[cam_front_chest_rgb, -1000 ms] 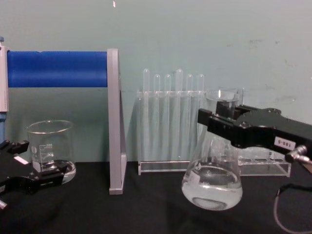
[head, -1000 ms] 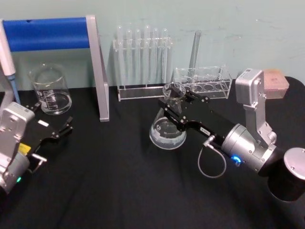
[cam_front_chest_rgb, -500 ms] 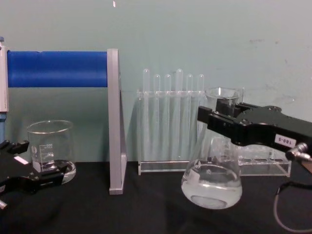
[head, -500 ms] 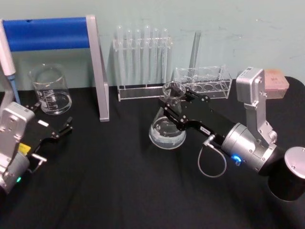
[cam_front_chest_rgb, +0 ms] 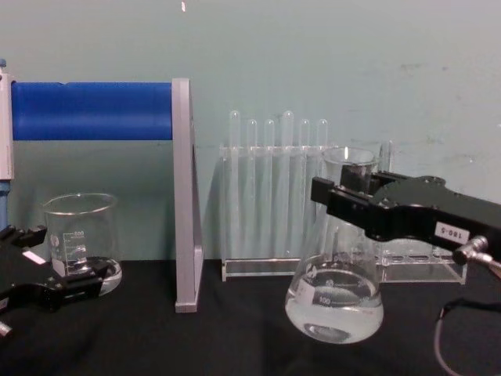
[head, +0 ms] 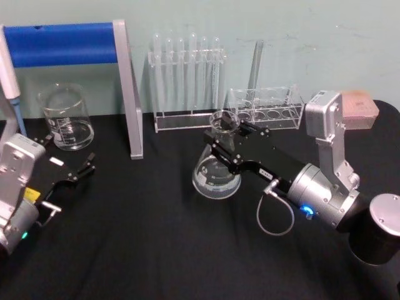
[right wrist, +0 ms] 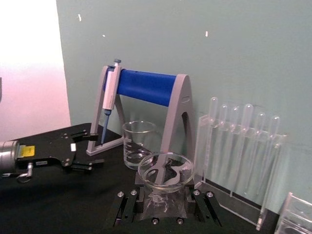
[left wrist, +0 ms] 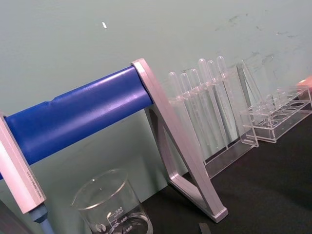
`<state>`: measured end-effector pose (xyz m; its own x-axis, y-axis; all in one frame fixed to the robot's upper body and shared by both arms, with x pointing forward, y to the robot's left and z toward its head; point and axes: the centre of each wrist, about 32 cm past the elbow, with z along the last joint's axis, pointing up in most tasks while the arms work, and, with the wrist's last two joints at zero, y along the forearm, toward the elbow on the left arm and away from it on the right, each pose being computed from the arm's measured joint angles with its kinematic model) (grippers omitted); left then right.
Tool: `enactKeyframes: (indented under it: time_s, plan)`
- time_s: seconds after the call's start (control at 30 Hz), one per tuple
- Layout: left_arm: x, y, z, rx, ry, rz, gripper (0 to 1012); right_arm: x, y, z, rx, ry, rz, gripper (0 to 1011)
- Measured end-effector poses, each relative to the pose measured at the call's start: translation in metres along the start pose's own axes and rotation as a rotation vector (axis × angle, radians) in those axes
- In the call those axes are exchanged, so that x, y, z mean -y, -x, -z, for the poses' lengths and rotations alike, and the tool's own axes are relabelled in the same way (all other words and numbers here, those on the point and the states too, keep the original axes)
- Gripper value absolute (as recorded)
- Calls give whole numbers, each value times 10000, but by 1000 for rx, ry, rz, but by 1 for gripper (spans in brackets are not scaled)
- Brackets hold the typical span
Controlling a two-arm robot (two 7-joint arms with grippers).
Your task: Grasp the erlenmeyer flask with one hand, shake it three times, then place it back.
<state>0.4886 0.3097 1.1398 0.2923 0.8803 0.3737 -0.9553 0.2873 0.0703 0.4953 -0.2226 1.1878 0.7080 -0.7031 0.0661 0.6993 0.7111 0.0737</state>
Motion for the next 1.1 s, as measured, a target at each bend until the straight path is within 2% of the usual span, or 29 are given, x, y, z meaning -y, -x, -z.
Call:
enactKeyframes:
  time_s: [0.37,0.6,0.87,1.1]
  plan:
    - [0,0,0,0,0,0,1001,-78,118,24,-6,12,-70,453]
    - [0,0,0,0,0,0,1001,-156,250,21,-12,9,-144,453]
    - [0,0,0,0,0,0,1001,-227,455,5,-18,5,-261,453]
    - [0,0,0,0,0,0,1001,-249,552,2,-18,10,-324,453]
